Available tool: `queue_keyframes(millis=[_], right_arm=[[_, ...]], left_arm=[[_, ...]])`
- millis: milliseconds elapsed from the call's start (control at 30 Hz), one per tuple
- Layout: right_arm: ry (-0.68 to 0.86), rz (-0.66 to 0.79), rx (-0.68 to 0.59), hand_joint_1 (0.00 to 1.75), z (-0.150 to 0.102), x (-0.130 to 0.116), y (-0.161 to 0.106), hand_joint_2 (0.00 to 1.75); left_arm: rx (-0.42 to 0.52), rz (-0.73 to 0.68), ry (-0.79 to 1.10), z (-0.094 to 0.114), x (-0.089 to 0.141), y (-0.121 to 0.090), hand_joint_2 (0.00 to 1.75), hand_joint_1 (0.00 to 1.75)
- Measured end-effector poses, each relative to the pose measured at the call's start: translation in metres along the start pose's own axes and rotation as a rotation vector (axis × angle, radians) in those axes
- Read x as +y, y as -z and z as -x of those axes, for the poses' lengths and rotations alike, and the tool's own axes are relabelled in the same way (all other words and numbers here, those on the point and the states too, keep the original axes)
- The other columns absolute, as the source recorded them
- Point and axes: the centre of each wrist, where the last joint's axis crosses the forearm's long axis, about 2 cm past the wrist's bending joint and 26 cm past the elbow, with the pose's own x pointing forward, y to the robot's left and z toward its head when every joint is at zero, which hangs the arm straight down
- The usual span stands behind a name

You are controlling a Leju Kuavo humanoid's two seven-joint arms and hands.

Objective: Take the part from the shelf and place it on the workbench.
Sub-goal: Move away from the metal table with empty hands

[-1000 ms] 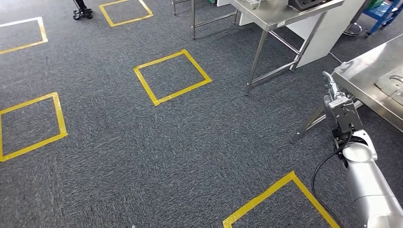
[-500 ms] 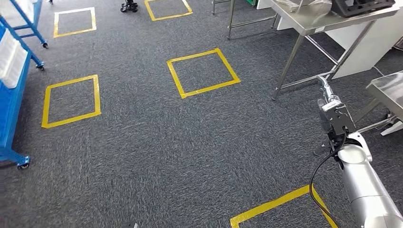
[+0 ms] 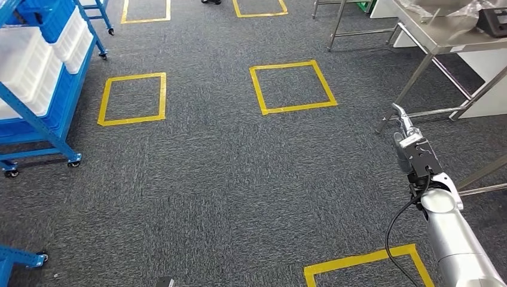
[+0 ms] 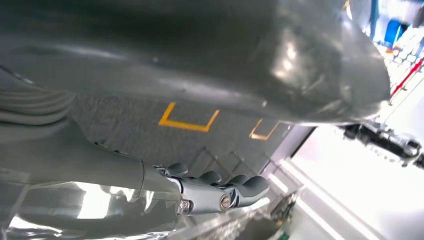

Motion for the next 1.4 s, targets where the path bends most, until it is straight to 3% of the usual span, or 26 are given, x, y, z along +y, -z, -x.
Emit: queue_keyframes(millis=[300,1400], right_arm=[[0.053,0.019,-0.040,0.00,-0.009,-0.008,0.022,0.00],[0.033,-0.051,-0.033,0.00,0.002,0.015,0.007,0.00]], left_arm=[[0.024,-0.030,0.013,0.004,0.000,-0.002,0.00,0.00],[0.042,-0.083,0.014,0.020,0.008,-0.009,0.00,0.00]])
